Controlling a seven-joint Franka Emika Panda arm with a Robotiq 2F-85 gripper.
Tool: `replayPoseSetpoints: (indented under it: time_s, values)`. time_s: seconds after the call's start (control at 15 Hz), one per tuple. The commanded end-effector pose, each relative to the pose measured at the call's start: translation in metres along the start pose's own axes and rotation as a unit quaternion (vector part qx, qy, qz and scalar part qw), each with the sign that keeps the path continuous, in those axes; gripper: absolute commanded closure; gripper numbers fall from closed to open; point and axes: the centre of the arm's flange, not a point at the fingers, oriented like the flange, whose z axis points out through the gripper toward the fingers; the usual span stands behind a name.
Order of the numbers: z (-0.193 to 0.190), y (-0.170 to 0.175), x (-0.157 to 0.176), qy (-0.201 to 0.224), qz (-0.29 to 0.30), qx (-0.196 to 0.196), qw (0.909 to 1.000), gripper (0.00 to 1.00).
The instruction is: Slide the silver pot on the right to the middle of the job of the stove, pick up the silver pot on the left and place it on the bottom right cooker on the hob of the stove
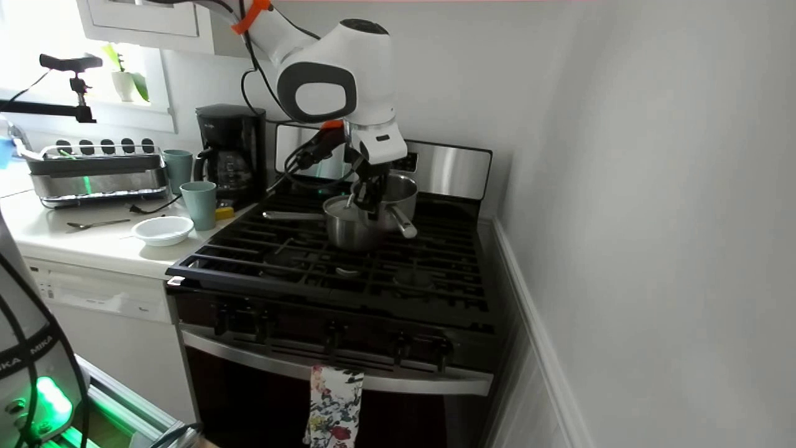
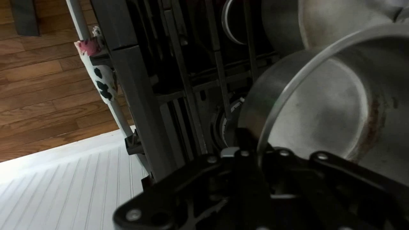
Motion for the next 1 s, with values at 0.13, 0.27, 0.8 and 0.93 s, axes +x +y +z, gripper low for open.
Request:
replayPoseSetpoints:
  time_s: [0.13,0.27,0.8,0.93]
  values:
    - [0.009,0.018,0.042,-0.007,0.056,-0.017,0.9982,0.99]
    - [0.011,0.027,0.058,-0.003,0.076,-0.025,0.9968,0.99]
    - [0.049,0.005,0.088,-0.01,0.115,-0.026,0.993,0.99]
    - [0.059,-0.003,0.093,-0.014,0.117,-0.031,0.9926,0.99]
